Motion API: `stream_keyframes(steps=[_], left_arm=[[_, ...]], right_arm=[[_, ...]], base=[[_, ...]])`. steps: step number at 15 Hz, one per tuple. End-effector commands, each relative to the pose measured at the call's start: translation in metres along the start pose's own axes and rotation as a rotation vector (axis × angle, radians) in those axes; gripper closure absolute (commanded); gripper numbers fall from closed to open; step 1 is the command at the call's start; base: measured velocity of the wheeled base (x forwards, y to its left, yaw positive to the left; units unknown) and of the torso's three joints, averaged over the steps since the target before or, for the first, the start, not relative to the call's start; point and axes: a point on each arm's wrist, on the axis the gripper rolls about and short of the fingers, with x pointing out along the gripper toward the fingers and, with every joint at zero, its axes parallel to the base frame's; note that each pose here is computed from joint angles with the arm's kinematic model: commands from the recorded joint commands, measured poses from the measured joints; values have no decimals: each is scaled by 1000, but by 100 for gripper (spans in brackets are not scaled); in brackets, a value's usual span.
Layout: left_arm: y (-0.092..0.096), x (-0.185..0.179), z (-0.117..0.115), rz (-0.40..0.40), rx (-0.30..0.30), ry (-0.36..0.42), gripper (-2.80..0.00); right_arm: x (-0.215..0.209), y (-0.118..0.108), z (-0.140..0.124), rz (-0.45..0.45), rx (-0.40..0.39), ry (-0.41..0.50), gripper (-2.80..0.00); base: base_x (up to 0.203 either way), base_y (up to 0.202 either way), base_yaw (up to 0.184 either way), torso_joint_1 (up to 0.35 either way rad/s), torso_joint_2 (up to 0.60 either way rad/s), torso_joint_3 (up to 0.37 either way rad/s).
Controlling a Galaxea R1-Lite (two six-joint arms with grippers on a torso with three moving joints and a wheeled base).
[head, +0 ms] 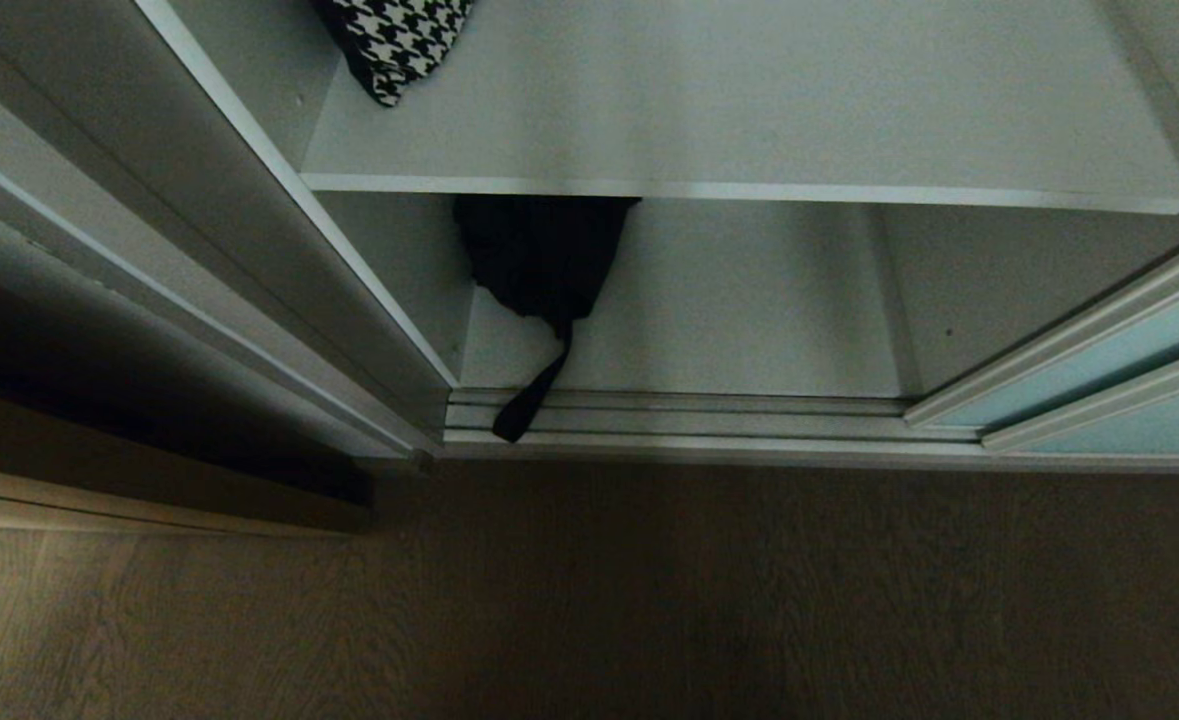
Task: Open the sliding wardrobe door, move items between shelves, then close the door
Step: Place the bag on the higher shelf
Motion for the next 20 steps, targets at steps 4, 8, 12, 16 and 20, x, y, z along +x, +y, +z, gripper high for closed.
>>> stream_keyframes(steps=[4, 8, 12, 16, 20], left_arm=[[6, 49, 45, -139, -192, 277, 0], [10, 97, 51, -299, -392, 519, 0], [6, 138, 36, -460, -490, 751, 0], [-6, 173, 10, -585, -456, 965, 0], [-29, 214, 5, -692, -409, 1069, 0]], right_arm=[[0, 0, 0, 1, 0, -2, 0], [0, 0, 0, 1, 0, -2, 0], [0, 0, 0, 1, 0, -2, 0], [0, 0, 0, 1, 0, -2, 0], [0, 0, 0, 1, 0, -2, 0]], base=[[0, 0, 0, 0, 0, 0], [0, 0, 0, 0, 0, 0], [0, 0, 0, 0, 0, 0], [0, 0, 0, 0, 0, 0], [0, 0, 0, 0, 0, 0]])
